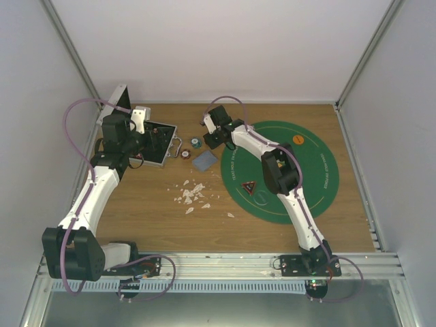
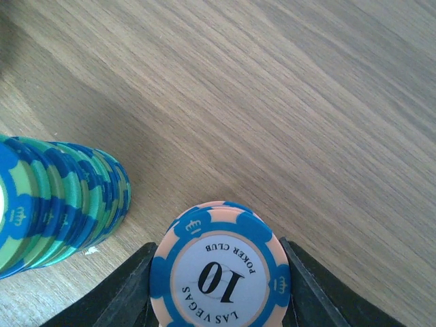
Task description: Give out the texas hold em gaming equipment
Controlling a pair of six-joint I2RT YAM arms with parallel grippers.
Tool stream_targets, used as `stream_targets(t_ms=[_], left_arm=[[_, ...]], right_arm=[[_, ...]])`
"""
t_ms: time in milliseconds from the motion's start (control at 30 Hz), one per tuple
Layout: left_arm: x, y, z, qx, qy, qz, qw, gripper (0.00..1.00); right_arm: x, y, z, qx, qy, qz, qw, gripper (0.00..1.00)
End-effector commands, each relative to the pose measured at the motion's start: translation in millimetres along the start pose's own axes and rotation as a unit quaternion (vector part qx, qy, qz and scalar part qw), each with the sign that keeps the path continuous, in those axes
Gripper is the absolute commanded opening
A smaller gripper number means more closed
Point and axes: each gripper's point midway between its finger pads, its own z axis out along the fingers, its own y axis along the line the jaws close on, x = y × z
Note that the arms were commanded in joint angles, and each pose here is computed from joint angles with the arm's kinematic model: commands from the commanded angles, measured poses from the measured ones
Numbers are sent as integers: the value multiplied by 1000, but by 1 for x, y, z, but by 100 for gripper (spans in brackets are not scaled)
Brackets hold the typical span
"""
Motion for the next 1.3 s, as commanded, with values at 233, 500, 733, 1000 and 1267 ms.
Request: stream_targets(t_ms=[233,500,733,1000,1267], left_arm=[[-20,-10,-3,16,-25,10,1000,98],[-19,-10,-3,17,-25,10,1000,98],[-19,-11,-3,18,-24,9,999,98],[-19,-11,-3,19,-24,9,999,98],[-20,-11,-3,20,-25,9,999,98]], right_arm=[[-19,4,-8,0,-25,-3,1000,50],[-22,3,-11,1,-30,-3,1000,53],[-25,3,-13,2,-34,-2,999,54],[-28,3,-14,3,-38,-2,999,56],[-25,3,-13,3,-34,-1,999,45]])
